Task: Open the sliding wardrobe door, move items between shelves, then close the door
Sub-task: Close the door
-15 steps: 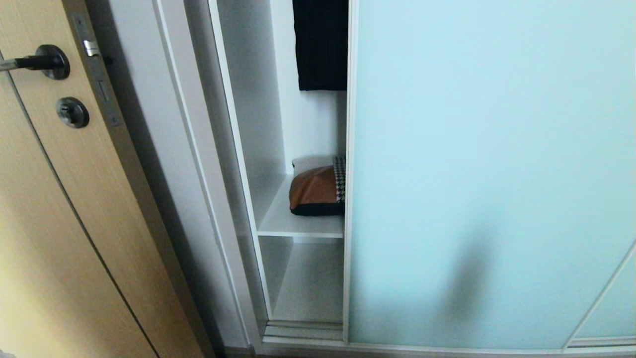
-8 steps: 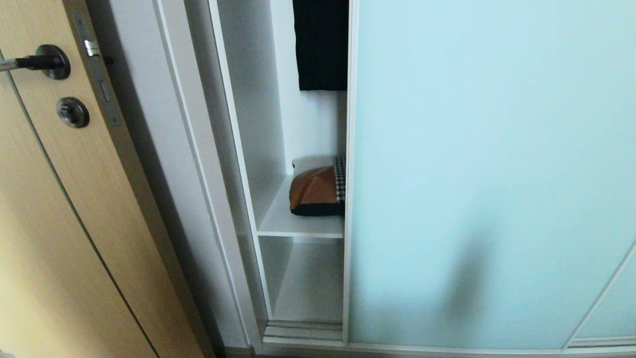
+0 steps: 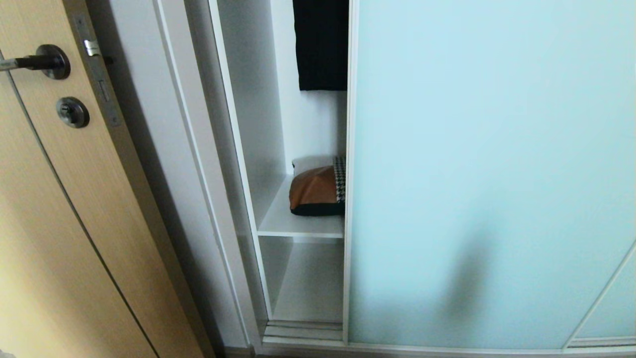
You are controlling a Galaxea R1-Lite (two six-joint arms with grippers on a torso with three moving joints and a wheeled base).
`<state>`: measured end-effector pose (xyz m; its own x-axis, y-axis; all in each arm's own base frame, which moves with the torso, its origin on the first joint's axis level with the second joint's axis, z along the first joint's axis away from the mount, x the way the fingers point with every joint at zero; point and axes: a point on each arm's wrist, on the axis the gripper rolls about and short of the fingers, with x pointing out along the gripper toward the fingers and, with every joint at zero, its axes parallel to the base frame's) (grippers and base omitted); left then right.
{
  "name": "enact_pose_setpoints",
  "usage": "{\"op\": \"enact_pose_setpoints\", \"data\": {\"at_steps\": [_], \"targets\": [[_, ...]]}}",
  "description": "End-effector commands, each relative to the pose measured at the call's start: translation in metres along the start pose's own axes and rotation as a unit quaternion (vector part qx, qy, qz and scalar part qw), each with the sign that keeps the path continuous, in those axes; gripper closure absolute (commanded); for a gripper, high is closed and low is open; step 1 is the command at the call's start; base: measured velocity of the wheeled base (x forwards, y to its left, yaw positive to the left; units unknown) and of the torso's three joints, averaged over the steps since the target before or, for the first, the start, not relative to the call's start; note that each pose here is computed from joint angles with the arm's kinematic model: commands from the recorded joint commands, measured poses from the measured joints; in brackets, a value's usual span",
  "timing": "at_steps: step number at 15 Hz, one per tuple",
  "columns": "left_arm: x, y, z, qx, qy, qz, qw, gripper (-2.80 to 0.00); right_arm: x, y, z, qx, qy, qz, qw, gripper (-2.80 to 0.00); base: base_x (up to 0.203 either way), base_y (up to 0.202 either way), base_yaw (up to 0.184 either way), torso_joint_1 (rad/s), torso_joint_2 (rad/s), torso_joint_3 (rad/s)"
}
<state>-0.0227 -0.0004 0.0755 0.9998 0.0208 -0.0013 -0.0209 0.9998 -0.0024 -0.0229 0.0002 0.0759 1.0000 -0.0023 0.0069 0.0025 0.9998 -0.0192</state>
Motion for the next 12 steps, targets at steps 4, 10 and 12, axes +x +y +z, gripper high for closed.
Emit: {"op": "enact_pose_setpoints", "data": {"at_steps": [4, 10, 12], "targets": [[0.0, 0.0, 0.0, 0.0, 0.002, 0.0, 1.0, 0.0, 0.0, 0.0, 0.0, 0.0, 0.001, 0.0, 1.0, 0.0, 0.0, 0.0, 0.0, 0.0, 0.0, 0.0], [-0.013, 0.0, 0.058, -0.005, -0.055, 0.0, 0.9985, 0.0, 0.0, 0.0, 0.0, 0.0, 0.002, 0.0, 1.0, 0.0, 0.0, 0.0, 0.0, 0.0, 0.0, 0.0], [-0.007, -0.001, 0.101, -0.006, -0.048, -0.011, 0.9988, 0.0, 0.0, 0.0, 0.0, 0.0, 0.001, 0.0, 1.0, 0.0, 0.0, 0.0, 0.0, 0.0, 0.0, 0.0]]}}
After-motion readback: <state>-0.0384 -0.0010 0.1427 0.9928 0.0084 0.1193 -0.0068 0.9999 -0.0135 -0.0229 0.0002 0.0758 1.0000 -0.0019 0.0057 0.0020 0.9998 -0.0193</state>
